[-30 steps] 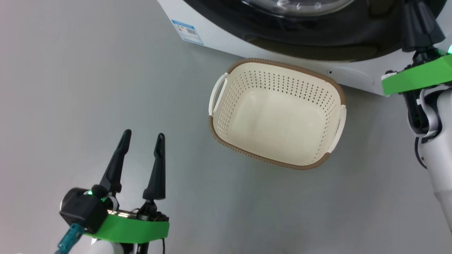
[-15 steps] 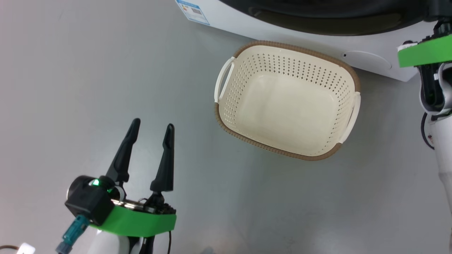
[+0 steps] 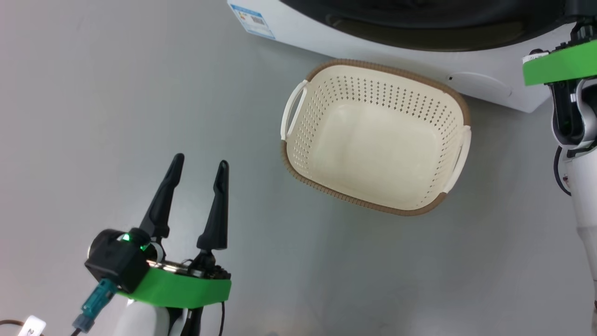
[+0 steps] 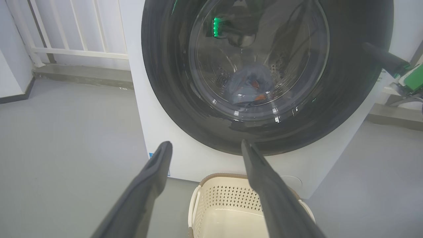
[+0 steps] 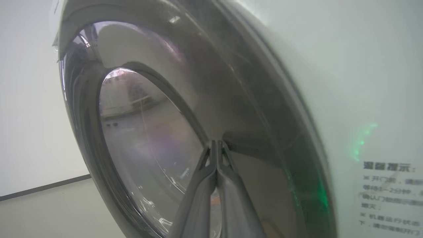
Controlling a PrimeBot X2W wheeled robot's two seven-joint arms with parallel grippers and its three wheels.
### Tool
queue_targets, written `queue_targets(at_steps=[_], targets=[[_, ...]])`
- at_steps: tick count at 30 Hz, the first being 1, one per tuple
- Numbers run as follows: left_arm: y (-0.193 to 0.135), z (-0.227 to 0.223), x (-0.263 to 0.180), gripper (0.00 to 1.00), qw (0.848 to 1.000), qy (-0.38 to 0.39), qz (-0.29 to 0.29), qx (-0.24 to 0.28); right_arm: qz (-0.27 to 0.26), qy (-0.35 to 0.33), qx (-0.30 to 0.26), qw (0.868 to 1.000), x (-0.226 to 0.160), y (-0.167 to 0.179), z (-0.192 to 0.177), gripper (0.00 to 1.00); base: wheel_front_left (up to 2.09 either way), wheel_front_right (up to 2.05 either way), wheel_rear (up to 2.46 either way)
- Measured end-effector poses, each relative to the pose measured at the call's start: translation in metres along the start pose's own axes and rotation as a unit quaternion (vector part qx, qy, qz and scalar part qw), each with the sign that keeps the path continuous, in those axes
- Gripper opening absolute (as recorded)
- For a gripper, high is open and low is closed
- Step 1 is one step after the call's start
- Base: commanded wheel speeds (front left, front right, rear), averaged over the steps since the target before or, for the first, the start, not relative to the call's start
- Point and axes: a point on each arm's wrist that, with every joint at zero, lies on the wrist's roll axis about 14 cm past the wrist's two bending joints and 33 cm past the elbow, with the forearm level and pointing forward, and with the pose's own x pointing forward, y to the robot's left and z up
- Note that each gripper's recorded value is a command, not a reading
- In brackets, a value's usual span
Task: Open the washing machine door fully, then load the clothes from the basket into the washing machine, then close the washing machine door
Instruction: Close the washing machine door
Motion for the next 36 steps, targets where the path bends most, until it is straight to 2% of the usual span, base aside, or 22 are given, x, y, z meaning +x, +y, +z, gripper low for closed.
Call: queue_targets(at_steps=[4,5,6,7,8,9,10,23,36], targets=[[0.001,0.003,-0.003,1.0,1.0,-0.003,-0.001,-0.003,0.001,0.013,-0.007,1.0,-0.015,0.004,0.001,0.0,0.0,0.0,0.0],[0.002,0.004,-0.005,1.0,1.0,-0.005,0.0,-0.003,0.0,0.025,-0.006,1.0,-0.026,0.008,-0.002,0.04,0.0,0.0,0.0],[0.003,0.004,-0.007,1.0,1.0,-0.004,0.0,-0.002,-0.004,0.029,-0.001,1.0,-0.031,0.009,-0.002,0.22,0.0,0.0,0.0],[0.005,0.005,-0.008,1.0,1.0,-0.003,0.0,-0.001,-0.007,0.032,0.004,0.999,-0.036,0.01,-0.002,0.46,0.0,0.0,0.0],[0.007,0.007,-0.01,1.0,1.0,-0.004,0.001,0.002,-0.007,0.036,0.006,0.999,-0.041,0.012,-0.002,0.46,0.0,0.0,0.0],[0.009,0.009,-0.01,1.0,1.0,-0.006,0.001,0.003,-0.006,0.039,0.004,0.999,-0.045,0.015,-0.001,0.79,0.0,0.0,0.0],[0.01,0.01,-0.012,1.0,1.0,-0.008,0.001,0.004,-0.006,0.04,0.004,0.999,-0.05,0.017,0.002,1.0,0.0,0.0,0.0],[0.016,0.014,-0.033,1.0,1.0,-0.006,-0.015,0.018,-0.021,0.065,-0.015,0.998,-0.12,0.029,0.023,1.0,0.0,0.0,0.0],[-0.005,0.022,-0.035,1.0,0.998,-0.02,-0.06,0.023,-0.109,0.061,-0.047,0.991,-0.201,-0.006,0.061,1.0,0.0,0.0,0.0]])
